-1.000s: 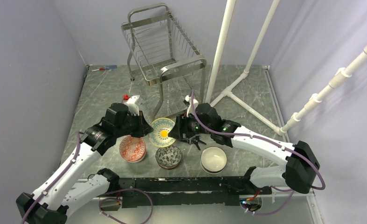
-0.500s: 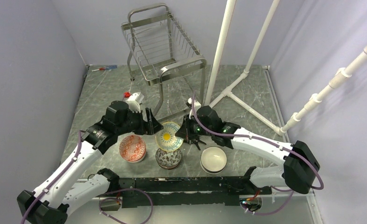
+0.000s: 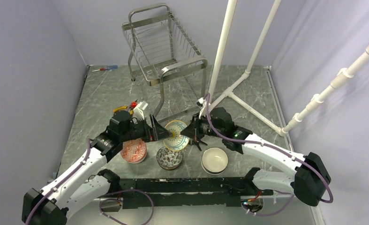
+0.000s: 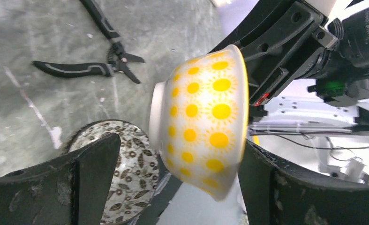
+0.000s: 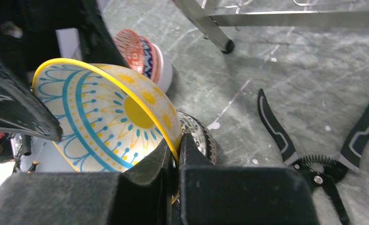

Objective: Load the bowls into the dish rack
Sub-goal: Place the bowl in the dish rack.

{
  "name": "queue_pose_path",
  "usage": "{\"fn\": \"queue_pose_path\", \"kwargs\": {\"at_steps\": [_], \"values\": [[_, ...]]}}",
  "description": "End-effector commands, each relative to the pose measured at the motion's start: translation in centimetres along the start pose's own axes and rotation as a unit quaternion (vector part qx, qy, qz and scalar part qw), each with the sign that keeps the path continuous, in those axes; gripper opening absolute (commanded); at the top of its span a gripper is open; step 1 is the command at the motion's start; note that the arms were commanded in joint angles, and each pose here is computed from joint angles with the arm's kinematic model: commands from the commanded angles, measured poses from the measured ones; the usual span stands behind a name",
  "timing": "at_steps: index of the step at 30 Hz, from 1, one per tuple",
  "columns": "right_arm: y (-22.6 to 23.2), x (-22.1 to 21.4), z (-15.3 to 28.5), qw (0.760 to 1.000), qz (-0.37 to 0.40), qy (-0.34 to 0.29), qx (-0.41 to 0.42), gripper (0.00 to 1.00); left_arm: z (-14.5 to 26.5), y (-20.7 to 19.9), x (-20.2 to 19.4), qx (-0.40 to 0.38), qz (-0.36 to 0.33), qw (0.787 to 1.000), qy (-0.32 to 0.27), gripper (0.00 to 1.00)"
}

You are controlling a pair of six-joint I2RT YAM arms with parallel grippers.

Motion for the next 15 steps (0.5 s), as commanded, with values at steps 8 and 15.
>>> {"fn": "queue_pose_path", "kwargs": {"at_steps": [8,15], "values": [[4.03,3.33,0.68,0.994,0.032,-0.053,0.095,0.00,-1.10,-2.18,0.70,-0.120,0.014,0.993,-0.001,0.93],[3.97,3.44,-0.04,0.994,0.025,-0.050,0.096,0.00,-1.30,-2.13,0.86,-0.119,0.013,0.993,0.001,0.82]]}}
Point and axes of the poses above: each gripper's point midway between its finger pads, its own z axis back along the fingers, its own y axis along the line the jaws close on, x = y × z, the point moved 6 cm from there along z, back along the fingers, and after that the axes turned 6 degrees about -z, right-handed, at the moved point
